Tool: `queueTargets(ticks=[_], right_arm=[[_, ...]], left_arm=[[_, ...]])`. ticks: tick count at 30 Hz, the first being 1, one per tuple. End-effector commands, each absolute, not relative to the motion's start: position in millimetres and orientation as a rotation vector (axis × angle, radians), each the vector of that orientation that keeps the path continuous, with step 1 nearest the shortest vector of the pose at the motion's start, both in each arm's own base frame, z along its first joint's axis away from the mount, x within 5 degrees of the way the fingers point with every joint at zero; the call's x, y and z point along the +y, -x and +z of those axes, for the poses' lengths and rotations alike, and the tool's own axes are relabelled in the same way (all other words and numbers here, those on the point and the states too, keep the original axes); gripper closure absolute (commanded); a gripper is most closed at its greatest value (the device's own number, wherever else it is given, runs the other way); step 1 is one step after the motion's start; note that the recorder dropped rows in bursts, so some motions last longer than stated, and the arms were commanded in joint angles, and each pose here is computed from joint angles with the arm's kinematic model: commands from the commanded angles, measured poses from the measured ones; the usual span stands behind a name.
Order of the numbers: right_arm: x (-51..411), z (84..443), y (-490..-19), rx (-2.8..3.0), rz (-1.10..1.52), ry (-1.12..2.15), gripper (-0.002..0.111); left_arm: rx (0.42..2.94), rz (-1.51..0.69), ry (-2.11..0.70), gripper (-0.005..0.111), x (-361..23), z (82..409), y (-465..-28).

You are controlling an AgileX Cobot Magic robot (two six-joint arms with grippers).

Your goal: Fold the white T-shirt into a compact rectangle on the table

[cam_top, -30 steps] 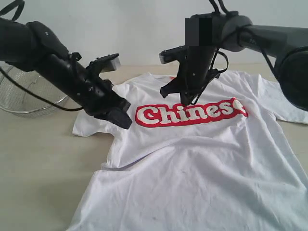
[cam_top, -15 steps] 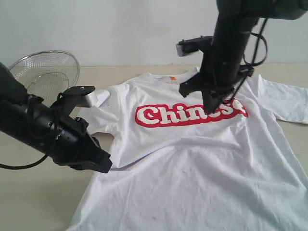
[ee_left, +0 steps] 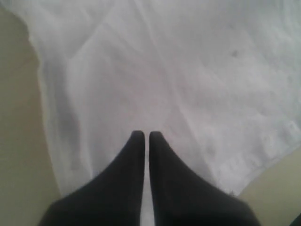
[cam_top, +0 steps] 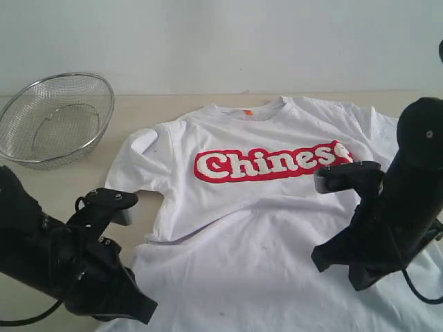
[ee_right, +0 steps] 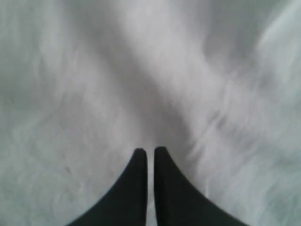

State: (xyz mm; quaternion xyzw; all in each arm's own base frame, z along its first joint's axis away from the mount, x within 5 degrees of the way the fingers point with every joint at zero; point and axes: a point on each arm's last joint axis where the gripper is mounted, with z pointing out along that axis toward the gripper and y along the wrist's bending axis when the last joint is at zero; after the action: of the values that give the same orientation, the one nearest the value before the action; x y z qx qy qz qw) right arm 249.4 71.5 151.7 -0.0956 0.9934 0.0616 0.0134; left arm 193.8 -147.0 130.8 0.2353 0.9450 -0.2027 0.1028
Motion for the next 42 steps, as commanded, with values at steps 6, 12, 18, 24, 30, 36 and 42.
queueTargets(ticks=[6,12,18,24,30,36,42], right_arm=[[66.8,104.1,-250.5,3.253,0.12,0.359,0.109],[62.9,103.9,-248.0,3.286,0.057,0.381,0.109],[57.0,104.1,-247.5,3.301,-0.053,0.364,0.109],[57.0,104.1,-247.5,3.301,-0.052,0.364,0.109],[56.5,104.5,-245.4,3.324,-0.057,0.373,0.109],[56.5,109.2,-245.1,3.312,-0.052,0.376,0.109],[56.8,166.8,-243.0,3.075,0.01,0.314,0.109]], left_arm=[[2.864,-0.546,-0.526,0.102,-139.0,116.8,-185.2],[2.989,-0.545,-0.564,0.102,-140.9,95.5,-176.5],[3.072,-0.58,-0.554,0.102,-145.3,88.0,-148.0],[3.163,-0.522,-0.521,0.102,-134.3,75.5,-111.5],[3.099,-0.634,-0.491,0.102,-140.4,91.5,-104.5],[2.966,-0.752,-0.513,0.102,-144.3,114.3,-106.1],[2.666,-0.833,-0.585,0.102,-156.8,161.5,-125.6]])
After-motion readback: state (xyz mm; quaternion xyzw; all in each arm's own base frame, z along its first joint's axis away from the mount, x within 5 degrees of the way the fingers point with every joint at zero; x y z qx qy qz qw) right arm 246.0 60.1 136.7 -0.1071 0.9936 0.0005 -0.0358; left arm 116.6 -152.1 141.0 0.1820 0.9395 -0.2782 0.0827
